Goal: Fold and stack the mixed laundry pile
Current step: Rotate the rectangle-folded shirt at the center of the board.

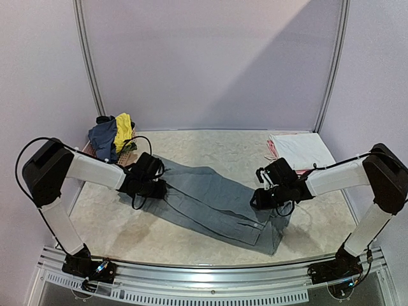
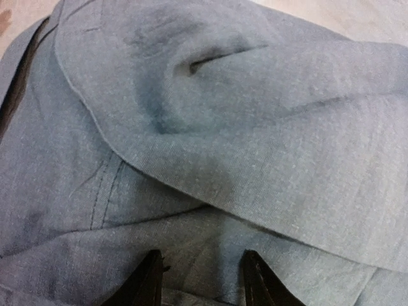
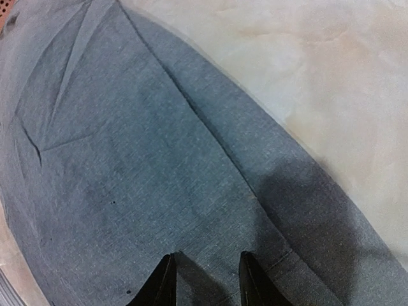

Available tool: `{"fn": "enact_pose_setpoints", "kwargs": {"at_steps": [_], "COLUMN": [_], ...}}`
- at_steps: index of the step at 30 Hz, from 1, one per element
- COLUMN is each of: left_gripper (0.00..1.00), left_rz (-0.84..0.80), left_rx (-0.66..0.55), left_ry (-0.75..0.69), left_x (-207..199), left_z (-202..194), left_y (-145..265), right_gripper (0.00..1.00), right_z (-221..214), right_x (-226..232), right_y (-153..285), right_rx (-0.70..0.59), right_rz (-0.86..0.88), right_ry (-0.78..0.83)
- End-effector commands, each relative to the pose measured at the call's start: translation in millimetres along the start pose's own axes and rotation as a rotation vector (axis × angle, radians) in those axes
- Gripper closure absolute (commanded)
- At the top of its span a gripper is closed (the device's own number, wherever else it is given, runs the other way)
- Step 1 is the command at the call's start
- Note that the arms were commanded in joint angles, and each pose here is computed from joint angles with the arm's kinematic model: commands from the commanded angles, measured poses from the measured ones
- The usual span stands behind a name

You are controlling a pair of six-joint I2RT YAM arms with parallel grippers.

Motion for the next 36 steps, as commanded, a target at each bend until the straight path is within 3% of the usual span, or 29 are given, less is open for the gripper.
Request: {"fn": "enact_pose_setpoints", "kwargs": {"at_steps": [1, 10, 17, 24, 31, 36], "left_gripper": [0.55, 0.55, 0.56, 0.57, 0.55, 0.48], "left_rz": [0.062, 0.060, -0.008, -0.032, -0.043, -0.044], "left_rx": [0.124, 0.130, 0.131, 0.074, -0.024, -0.032], "left_ry": [-0.048, -0.066, -0.088, -0.101, -0.093, -0.082], "left_x": [10.4, -7.5, -34.7, -42.1, -38.0, -29.1], "left_z": [-5.3, 38.7, 67.7, 89.4, 109.2, 91.1], "left_y": [-20.8, -44.1, -62.8, -40.1, 20.2, 51.4], "right_gripper": [0.65, 0.65, 0.64, 0.55, 0.29, 0.21], "right_z": [-76.2, -112.0, -106.8, -63.9, 6.2, 55.3], "right_x": [2.2, 67.1, 129.1, 125.3, 117.7, 87.4], "right_y": [-8.1, -6.2, 4.7, 29.7, 72.5, 72.2], "right_rx": [0.254, 0.300, 0.313, 0.224, 0.035, -0.047], "right_rz": [-0.066, 0.009, 0.168, 0.000, -0.038, -0.021], "right_ry": [-0.015, 0.091, 0.274, 0.358, 0.346, 0.241]}}
Point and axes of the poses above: each gripper's point midway between its finger pads, its own y axis back along the fingers, its own x axis along the line the jaws close on, z = x × y, the point moved 5 cm from there along y, back along the fingers, and after that the axes turned 9 degrees about y, right-handed, at the moved point
